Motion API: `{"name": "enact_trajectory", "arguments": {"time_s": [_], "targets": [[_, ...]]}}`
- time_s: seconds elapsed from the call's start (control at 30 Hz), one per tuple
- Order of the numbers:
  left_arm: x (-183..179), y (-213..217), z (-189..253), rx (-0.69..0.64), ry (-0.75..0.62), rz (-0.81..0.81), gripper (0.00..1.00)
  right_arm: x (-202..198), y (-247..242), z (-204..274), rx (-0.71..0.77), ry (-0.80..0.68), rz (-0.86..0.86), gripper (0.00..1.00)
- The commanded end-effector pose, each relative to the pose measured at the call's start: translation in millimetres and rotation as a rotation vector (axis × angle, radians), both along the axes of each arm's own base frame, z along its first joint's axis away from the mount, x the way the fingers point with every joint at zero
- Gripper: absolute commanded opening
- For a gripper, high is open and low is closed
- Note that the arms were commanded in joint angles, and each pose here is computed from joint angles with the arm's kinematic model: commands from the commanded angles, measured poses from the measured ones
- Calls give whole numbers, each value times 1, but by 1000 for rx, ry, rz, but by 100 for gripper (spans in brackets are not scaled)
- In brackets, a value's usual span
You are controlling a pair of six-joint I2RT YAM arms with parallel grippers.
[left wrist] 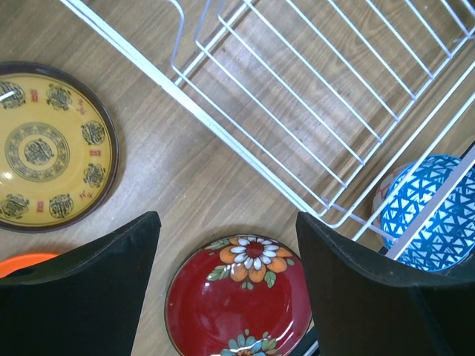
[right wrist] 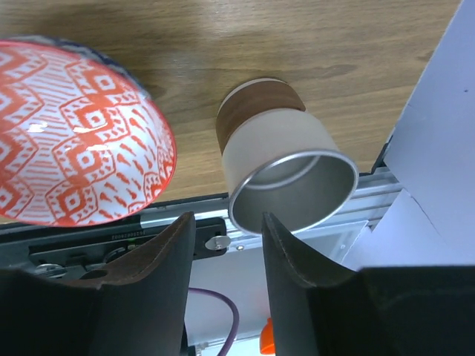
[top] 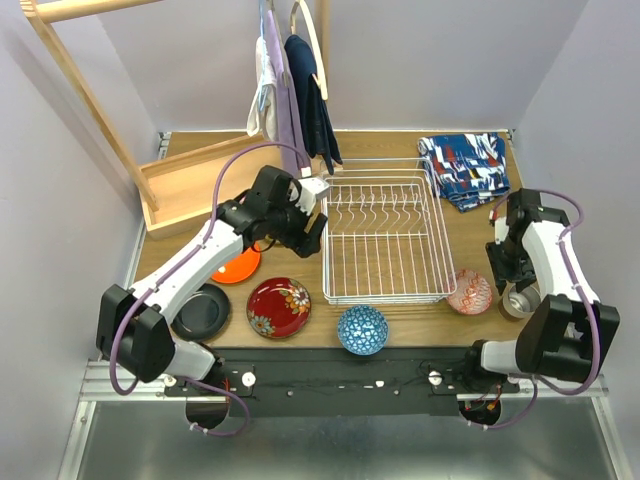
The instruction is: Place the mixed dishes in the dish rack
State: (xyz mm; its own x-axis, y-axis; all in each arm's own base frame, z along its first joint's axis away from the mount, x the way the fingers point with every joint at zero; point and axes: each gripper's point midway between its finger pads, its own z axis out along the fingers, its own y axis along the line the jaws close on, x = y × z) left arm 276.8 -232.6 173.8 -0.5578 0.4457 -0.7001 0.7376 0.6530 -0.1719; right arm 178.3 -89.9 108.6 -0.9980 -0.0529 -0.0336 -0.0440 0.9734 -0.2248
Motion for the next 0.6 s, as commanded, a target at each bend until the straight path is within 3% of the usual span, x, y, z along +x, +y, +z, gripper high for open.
{"name": "enact_trajectory", "arguments": {"time_s": [0.0,0.33,0.57], "targets": [[3,-12,17,-29,-2,-27,83,0,-8,-14,-16,42,-32,46],[20,-26,32,-18,38,-26,83,-3,-7,-24,20,81,-71,37],[33,-43,37,-16,25,-26,83,-20,7,-38,98,132,-79,17]]}}
